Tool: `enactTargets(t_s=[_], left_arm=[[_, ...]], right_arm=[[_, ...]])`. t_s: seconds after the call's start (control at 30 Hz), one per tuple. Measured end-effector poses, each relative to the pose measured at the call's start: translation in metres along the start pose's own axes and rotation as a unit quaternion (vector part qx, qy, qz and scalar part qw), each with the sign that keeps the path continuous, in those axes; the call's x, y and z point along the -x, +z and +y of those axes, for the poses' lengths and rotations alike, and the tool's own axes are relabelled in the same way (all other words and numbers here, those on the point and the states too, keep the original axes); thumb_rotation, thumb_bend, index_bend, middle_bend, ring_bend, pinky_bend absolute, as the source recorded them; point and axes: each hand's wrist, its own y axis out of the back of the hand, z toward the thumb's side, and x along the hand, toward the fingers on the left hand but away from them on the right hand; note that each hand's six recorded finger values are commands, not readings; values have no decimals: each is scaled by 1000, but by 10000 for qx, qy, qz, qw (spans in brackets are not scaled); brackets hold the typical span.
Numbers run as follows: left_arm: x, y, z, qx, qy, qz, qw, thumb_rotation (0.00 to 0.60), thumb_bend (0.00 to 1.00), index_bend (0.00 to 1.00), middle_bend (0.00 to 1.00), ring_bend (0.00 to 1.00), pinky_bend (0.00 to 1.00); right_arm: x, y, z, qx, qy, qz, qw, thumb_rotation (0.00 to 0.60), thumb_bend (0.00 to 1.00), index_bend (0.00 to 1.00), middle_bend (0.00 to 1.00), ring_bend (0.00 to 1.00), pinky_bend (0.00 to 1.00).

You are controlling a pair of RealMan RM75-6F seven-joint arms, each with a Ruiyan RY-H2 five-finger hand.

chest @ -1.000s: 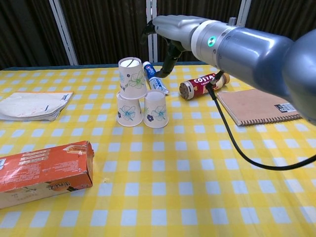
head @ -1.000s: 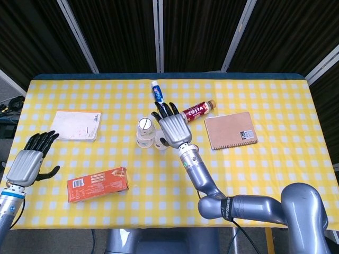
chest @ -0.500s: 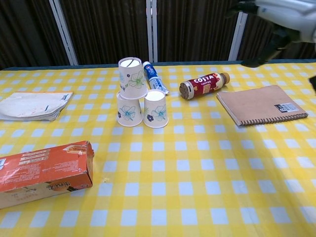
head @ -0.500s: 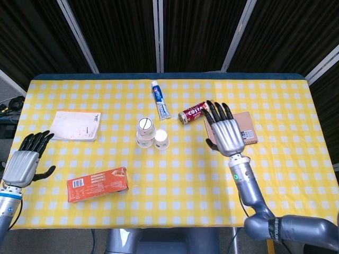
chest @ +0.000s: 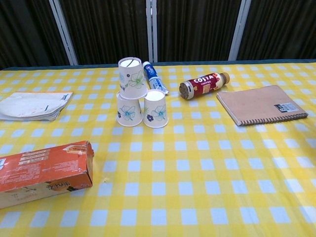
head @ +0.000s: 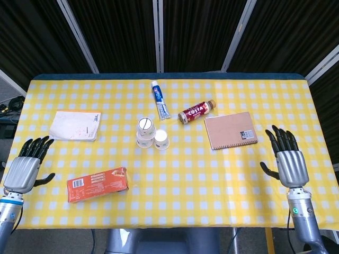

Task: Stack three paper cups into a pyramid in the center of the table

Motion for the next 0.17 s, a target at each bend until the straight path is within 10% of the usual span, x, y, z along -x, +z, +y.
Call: enactTargets(t_s=[0.17], left_arm=[[5, -1, -2, -50, 36, 27, 10000, 600, 226, 0, 0, 0, 0]], right_arm=[[-33, -35, 7, 92, -176, -141, 9997, 600, 137, 65, 0, 0, 0]])
